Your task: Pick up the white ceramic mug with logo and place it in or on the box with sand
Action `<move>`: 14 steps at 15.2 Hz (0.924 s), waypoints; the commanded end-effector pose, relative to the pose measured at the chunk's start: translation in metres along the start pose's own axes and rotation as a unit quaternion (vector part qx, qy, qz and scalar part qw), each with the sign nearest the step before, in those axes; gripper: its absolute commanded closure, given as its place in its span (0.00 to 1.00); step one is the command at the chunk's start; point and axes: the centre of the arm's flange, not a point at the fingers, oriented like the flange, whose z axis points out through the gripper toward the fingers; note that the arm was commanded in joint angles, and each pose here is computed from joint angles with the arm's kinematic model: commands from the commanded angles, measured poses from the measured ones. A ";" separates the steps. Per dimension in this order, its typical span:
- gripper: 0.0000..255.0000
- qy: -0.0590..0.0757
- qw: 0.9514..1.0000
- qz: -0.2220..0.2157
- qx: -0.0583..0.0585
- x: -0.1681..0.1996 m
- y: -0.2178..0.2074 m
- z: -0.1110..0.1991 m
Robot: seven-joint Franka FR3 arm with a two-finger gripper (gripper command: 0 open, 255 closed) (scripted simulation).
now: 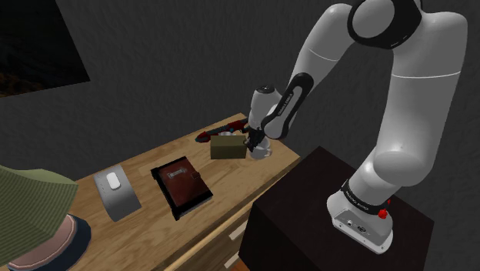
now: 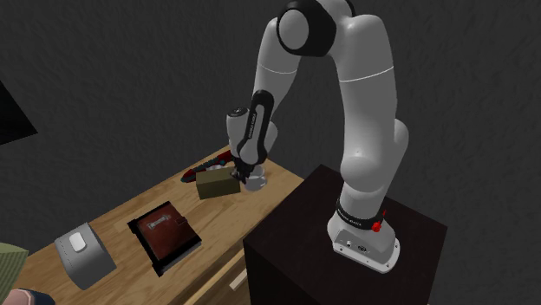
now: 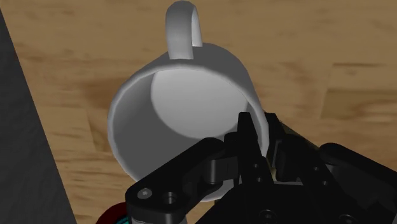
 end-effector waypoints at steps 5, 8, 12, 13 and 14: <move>1.00 0.000 1.000 0.000 0.000 0.001 0.002 -0.031; 1.00 0.000 1.000 0.000 0.000 0.002 0.003 -0.047; 1.00 0.000 1.000 0.000 0.000 0.003 0.005 -0.068; 1.00 0.000 1.000 0.000 0.000 0.003 0.005 -0.073; 1.00 0.000 1.000 0.000 0.000 0.003 0.005 -0.079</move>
